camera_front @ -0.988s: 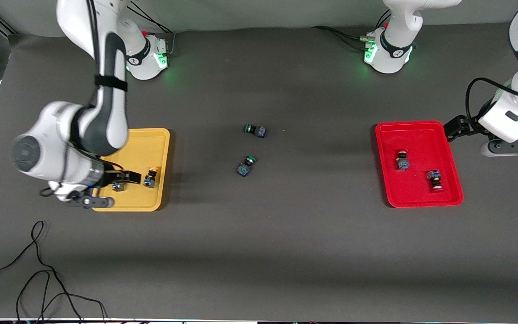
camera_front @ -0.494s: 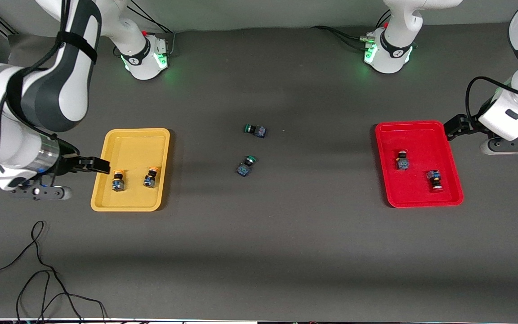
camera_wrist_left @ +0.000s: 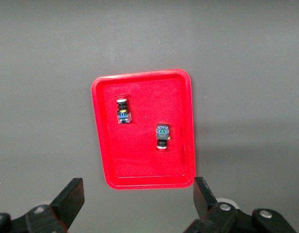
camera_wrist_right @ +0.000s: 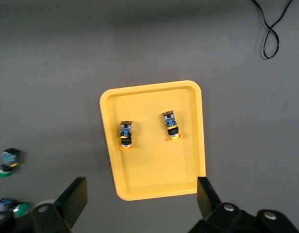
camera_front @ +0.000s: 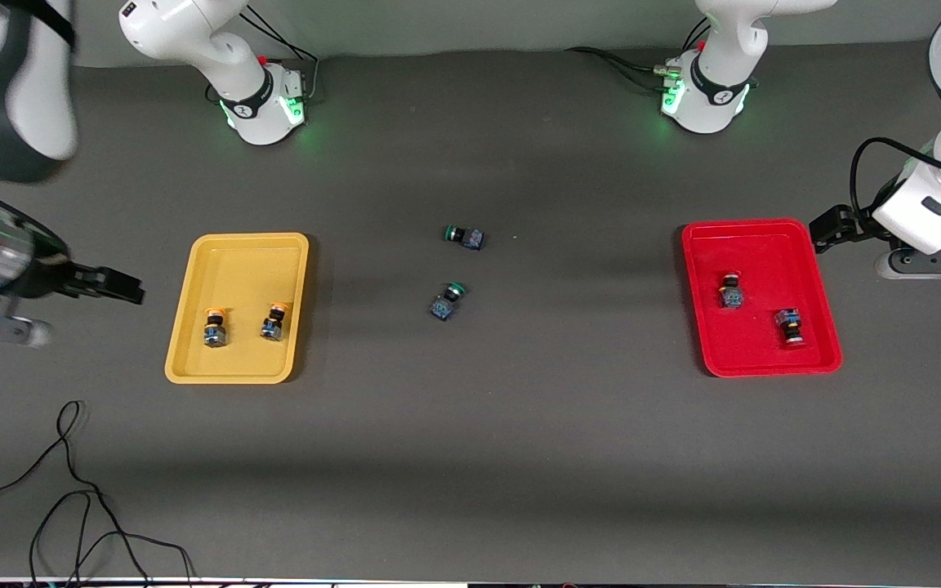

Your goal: Place red and yellow buttons in trays

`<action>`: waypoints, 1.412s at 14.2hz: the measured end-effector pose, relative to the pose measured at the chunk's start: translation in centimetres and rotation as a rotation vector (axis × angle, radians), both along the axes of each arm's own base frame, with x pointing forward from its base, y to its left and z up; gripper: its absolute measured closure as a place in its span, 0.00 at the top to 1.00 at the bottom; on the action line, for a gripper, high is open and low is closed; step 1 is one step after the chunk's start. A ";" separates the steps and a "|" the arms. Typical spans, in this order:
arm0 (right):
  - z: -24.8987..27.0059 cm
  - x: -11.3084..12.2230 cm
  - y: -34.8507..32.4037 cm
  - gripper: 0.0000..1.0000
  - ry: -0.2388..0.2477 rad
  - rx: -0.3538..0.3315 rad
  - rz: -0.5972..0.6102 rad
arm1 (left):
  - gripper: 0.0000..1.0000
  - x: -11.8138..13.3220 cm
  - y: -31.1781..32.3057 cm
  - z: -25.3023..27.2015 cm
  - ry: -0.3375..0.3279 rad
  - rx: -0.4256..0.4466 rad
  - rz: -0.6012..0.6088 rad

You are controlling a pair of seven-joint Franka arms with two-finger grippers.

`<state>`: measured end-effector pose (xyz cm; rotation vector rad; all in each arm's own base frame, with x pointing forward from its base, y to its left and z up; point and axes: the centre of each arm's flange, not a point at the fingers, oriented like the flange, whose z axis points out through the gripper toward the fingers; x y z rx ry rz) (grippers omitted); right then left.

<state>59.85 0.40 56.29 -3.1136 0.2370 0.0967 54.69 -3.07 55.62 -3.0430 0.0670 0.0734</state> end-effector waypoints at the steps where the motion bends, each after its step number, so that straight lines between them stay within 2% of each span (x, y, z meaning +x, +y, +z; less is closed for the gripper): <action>1: 0.6 -0.5 -1.2 1.00 -0.013 0.021 -0.008 | 1.00 0.0 -0.1 0.1 -0.001 0.000 -0.003; 4: 0.3 -2.2 -3.1 1.00 -0.044 0.034 -0.007 | 1.00 0.0 -0.4 0.7 -0.006 0.000 -0.006; 8: -0.3 -4.2 -4.1 1.00 -0.043 0.038 -0.010 | 1.00 0.0 -0.3 1.2 0.019 0.001 -0.003; 13: 0.3 -4.7 -5.0 1.00 -0.049 0.023 -0.013 | 1.00 -0.1 -0.2 1.1 0.046 0.003 0.000; 20: 1.5 -5.1 -4.7 1.00 -0.015 -0.015 0.008 | 1.00 -0.3 0.0 1.0 0.073 0.005 0.004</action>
